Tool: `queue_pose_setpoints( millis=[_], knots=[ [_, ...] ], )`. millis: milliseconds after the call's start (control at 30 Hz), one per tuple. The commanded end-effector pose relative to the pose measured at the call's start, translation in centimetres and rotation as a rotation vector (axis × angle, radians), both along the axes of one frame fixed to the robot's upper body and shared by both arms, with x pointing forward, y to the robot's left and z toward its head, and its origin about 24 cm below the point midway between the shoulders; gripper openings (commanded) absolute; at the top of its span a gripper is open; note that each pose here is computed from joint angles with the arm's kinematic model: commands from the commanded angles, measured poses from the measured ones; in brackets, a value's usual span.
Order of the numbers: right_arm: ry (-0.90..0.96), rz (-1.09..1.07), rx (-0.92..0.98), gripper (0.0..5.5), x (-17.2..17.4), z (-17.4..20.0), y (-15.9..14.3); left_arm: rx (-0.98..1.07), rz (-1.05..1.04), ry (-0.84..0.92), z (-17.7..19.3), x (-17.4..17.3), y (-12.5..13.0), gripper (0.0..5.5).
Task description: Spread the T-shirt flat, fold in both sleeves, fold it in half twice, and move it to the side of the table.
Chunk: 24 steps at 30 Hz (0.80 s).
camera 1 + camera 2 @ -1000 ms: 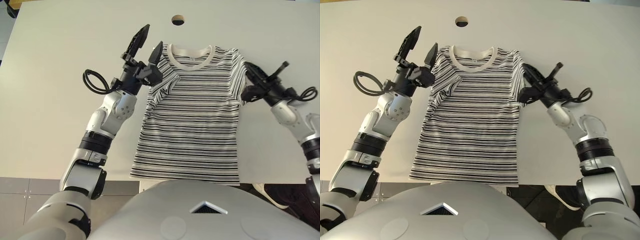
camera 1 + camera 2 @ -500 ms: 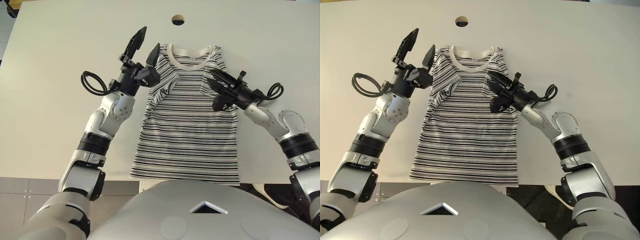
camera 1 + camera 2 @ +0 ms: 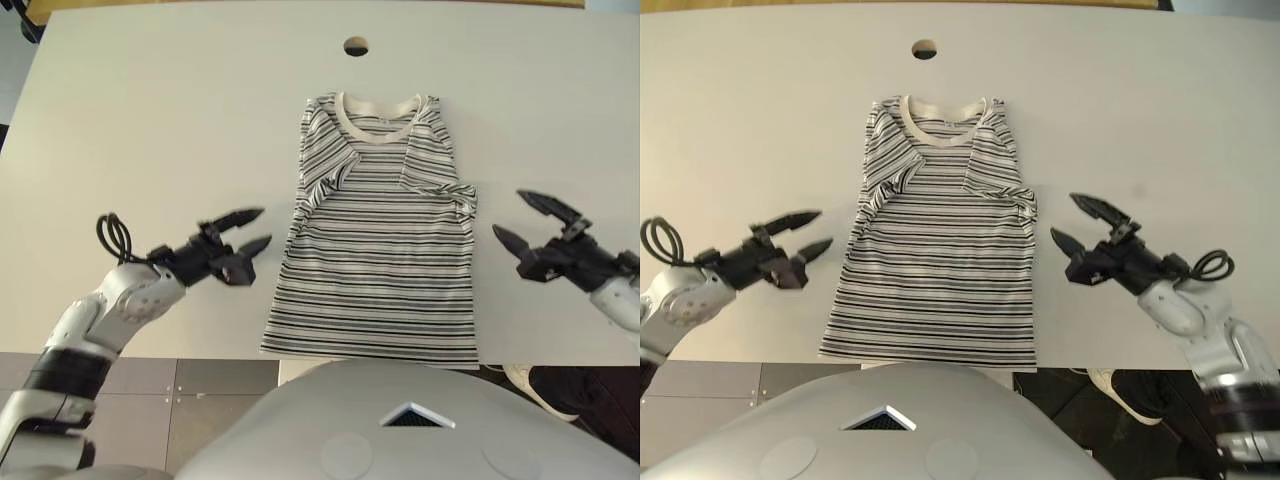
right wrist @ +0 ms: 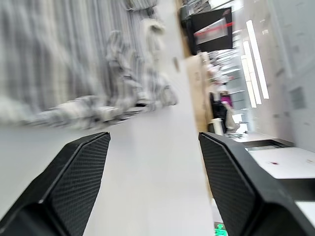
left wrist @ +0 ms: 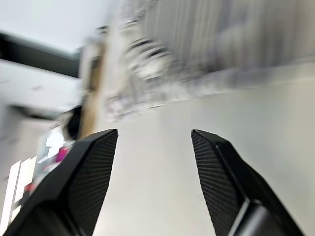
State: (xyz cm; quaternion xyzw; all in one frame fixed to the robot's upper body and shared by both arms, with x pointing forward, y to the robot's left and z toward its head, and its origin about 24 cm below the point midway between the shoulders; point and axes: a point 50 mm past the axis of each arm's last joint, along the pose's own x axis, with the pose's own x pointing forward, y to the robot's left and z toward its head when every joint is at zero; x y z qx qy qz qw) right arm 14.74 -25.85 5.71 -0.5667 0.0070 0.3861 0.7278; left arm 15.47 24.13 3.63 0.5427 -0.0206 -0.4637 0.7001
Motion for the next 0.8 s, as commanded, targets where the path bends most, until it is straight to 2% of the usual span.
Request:
queue_pose_setpoints(
  millis=[33, 133, 267, 367, 633, 800],
  knots=[
    [0.090, 0.071, -0.170, 3.34, -2.4, 0.4, -0.1, 0.112, -0.039, 0.045, 1.9, -0.6, 1.7, 2.80],
    [0.168, 0.152, -0.232, 3.34, -3.4, 0.4, 0.8, 0.148, -0.099, 0.117, 2.2, -1.2, 1.4, 2.80],
    [0.224, 0.159, -0.324, 3.34, -3.3, 1.0, 0.0, 0.168, -0.246, 0.249, 1.8, -2.7, -0.4, 2.80],
    [0.301, 0.227, -0.341, 3.34, -4.2, 0.8, 0.8, 0.181, -0.359, 0.320, 1.7, -3.4, -1.5, 2.80],
    [0.462, 0.495, -0.352, 3.34, -6.4, 0.3, 3.4, 0.177, -0.491, 0.401, 1.6, -3.9, -2.7, 2.80],
    [0.494, 0.566, -0.344, 3.34, -6.5, 0.5, 3.9, 0.161, -0.506, 0.419, 1.3, -4.2, -2.9, 2.80]
  ],
)
